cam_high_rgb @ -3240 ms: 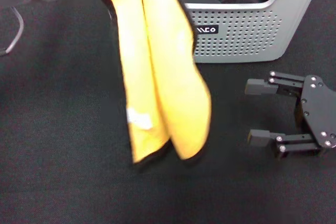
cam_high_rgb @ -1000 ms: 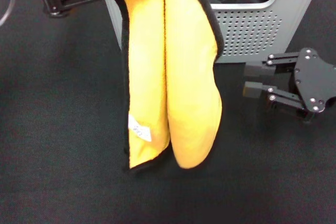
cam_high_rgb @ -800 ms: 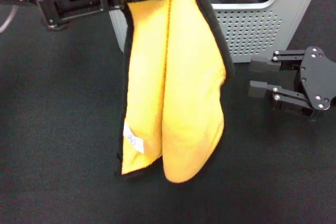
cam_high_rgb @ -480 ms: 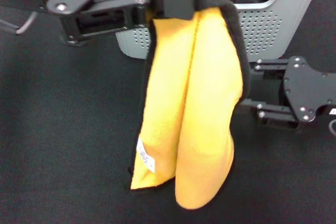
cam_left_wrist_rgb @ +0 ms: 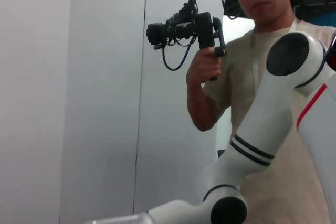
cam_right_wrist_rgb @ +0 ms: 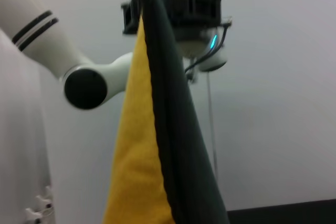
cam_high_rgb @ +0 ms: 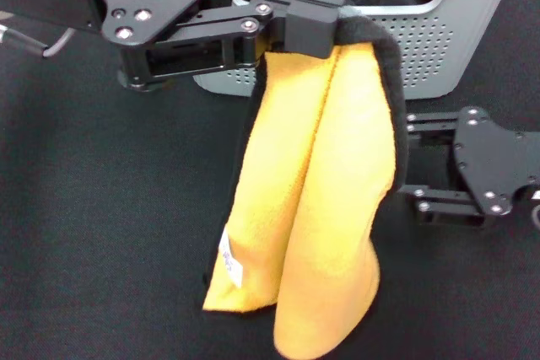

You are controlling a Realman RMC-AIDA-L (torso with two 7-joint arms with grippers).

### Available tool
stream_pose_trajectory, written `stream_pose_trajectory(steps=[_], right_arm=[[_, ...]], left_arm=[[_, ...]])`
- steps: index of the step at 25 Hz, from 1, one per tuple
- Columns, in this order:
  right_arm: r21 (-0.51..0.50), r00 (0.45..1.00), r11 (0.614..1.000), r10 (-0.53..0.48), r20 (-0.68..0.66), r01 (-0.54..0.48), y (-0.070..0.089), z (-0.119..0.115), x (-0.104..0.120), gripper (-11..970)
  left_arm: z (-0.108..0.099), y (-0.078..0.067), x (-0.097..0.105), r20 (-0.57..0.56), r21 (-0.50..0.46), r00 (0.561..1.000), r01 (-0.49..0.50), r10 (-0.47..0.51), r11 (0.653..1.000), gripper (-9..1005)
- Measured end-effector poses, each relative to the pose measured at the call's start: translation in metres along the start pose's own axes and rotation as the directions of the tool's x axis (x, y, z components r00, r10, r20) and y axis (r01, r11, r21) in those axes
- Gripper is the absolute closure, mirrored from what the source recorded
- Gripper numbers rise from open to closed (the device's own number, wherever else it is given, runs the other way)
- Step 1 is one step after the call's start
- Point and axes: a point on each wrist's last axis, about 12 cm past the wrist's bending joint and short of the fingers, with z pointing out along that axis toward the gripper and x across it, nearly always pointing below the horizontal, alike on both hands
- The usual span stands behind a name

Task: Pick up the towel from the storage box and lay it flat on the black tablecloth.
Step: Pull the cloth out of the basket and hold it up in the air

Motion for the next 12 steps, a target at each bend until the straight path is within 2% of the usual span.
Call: stream_pose_trajectory(steps=[5, 12], right_arm=[[0.032, 1.0, 0.999, -0.006, 0.023, 0.005, 0.003, -0.015, -0.003, 432], [0.014, 1.0, 1.0, -0.016, 0.013, 0.016, 0.004, -0.015, -0.01, 433]], left_arm=[[-0.004, -0.002, 0.004, -0.013, -0.02, 1.0, 0.011, -0.011, 1.0, 970], [-0.003, -0.001, 0.007, -0.039, -0.021, 0.999, 0.019, -0.02, 1.0, 969]])
